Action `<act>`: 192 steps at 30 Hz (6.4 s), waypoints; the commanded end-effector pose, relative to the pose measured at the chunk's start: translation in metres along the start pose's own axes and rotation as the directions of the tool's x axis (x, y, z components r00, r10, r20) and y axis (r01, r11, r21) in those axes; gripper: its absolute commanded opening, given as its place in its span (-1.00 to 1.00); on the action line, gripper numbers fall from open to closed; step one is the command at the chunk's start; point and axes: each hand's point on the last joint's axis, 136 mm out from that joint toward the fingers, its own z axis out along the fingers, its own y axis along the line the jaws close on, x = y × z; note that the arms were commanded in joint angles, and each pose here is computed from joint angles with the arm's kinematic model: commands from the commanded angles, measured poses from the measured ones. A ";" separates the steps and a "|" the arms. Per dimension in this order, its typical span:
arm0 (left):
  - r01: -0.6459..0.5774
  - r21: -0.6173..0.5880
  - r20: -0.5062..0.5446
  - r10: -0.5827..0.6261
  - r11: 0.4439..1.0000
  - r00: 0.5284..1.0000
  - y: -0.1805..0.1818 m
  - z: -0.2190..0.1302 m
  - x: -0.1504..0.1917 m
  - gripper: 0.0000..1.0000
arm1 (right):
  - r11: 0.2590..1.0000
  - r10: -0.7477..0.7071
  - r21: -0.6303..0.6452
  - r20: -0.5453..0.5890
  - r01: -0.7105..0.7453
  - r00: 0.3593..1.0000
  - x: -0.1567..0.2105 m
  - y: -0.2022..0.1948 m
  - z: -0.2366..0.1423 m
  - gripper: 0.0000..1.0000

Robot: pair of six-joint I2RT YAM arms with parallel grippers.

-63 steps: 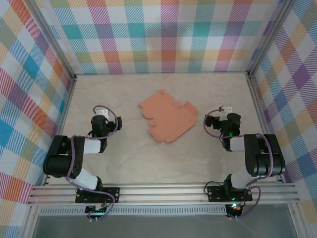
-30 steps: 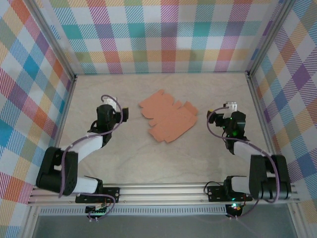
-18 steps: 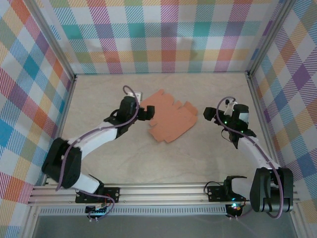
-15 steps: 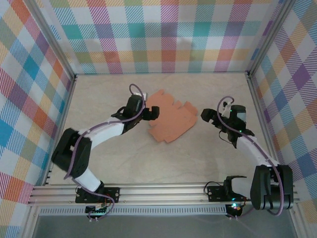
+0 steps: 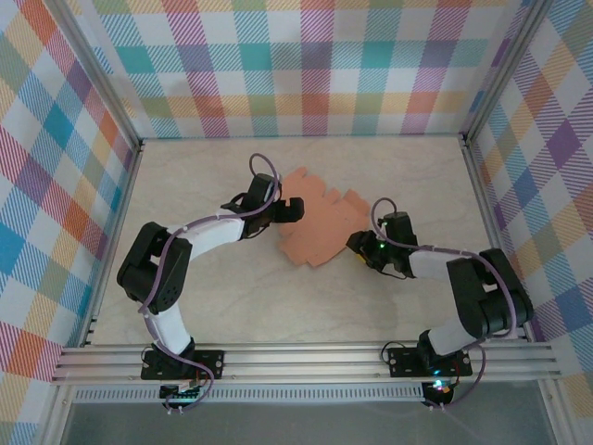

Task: Fold the paper box

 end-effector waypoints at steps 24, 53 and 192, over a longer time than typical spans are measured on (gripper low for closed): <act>-0.011 -0.071 0.051 0.015 0.997 0.999 0.024 -0.039 0.008 1.00 | 0.976 -0.210 0.059 -0.028 0.211 0.977 -0.041 0.024 0.028 -1.00; -0.076 -0.003 -0.195 0.074 0.997 0.978 0.052 -0.052 0.020 0.87 | 0.644 -0.676 -0.213 -0.609 0.734 0.416 -0.021 0.065 0.024 -1.00; -0.703 0.018 0.069 0.701 0.711 0.710 -0.076 -0.019 0.091 -0.10 | 0.812 -0.567 -0.105 -0.376 0.575 0.733 -0.026 0.062 0.019 -1.00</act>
